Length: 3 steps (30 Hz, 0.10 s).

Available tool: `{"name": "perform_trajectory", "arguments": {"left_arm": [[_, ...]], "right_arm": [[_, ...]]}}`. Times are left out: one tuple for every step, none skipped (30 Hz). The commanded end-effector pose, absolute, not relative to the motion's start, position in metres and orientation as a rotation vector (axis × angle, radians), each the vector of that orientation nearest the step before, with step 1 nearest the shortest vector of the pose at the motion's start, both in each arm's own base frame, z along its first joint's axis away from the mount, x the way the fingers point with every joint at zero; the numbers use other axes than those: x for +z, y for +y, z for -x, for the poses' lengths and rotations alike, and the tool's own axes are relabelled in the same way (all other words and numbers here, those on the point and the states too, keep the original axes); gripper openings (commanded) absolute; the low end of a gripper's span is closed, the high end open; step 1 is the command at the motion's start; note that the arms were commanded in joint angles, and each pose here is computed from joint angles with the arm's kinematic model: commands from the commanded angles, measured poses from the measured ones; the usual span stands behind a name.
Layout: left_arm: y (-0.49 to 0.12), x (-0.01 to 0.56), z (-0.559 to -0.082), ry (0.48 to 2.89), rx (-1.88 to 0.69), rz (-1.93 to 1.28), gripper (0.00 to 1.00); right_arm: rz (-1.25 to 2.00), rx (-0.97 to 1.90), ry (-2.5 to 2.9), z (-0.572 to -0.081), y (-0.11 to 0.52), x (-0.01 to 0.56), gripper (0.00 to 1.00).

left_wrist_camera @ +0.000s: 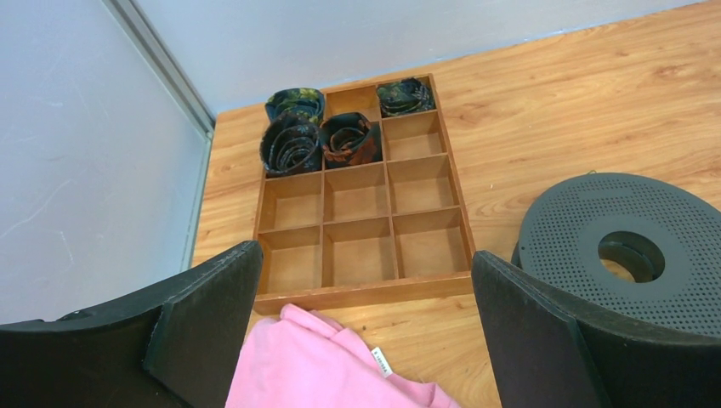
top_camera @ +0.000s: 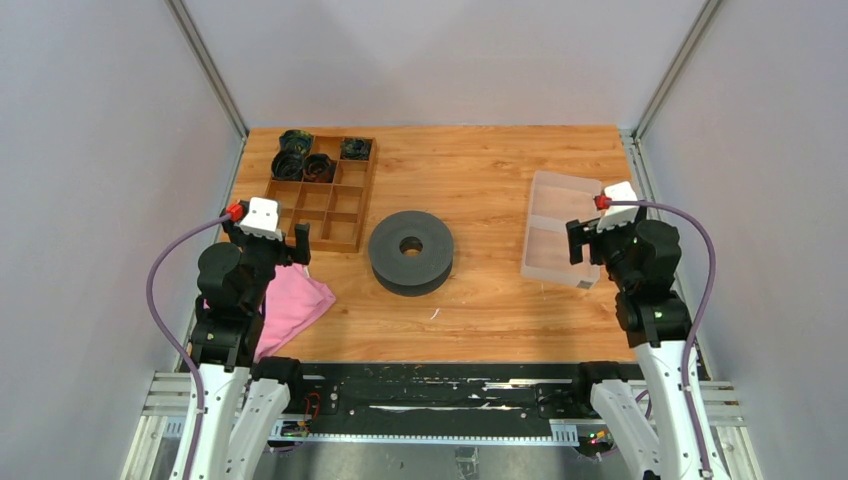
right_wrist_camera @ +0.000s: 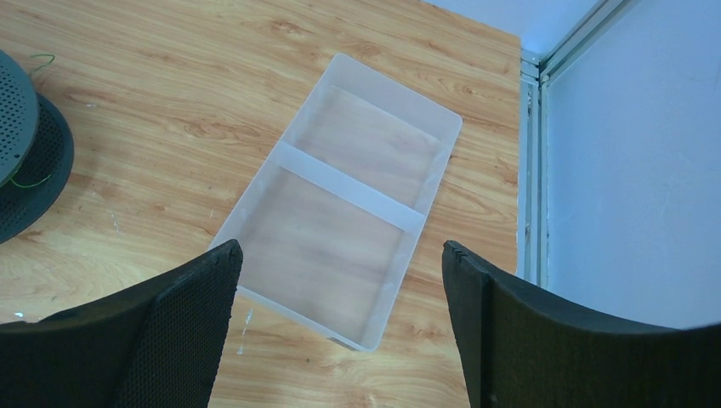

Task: Wrap the cables
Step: Reset both arms

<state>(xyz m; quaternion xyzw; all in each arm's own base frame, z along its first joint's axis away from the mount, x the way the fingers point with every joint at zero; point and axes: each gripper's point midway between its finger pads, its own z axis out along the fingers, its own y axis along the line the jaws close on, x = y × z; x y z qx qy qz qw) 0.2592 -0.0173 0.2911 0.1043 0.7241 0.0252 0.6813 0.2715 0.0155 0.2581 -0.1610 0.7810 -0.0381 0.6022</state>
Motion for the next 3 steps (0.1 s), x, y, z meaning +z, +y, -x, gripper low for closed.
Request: {"name": "perform_trajectory", "arguments": {"left_arm": [[-0.0135,0.3032,-0.2586,1.595,0.080,-0.229,0.98],[-0.0134,0.3033,-0.2586,1.595,0.080,-0.228,0.98],[-0.0137,0.3029,-0.2587,1.595,0.079,-0.230,0.98]], "right_arm": [[0.367,-0.108,1.799,-0.2725,0.0107,0.2592,0.86],[0.367,-0.108,1.801,-0.2723,0.0107,0.2591,0.87],[0.369,-0.107,1.799,-0.2721,0.0111,0.2594,0.87]]}}
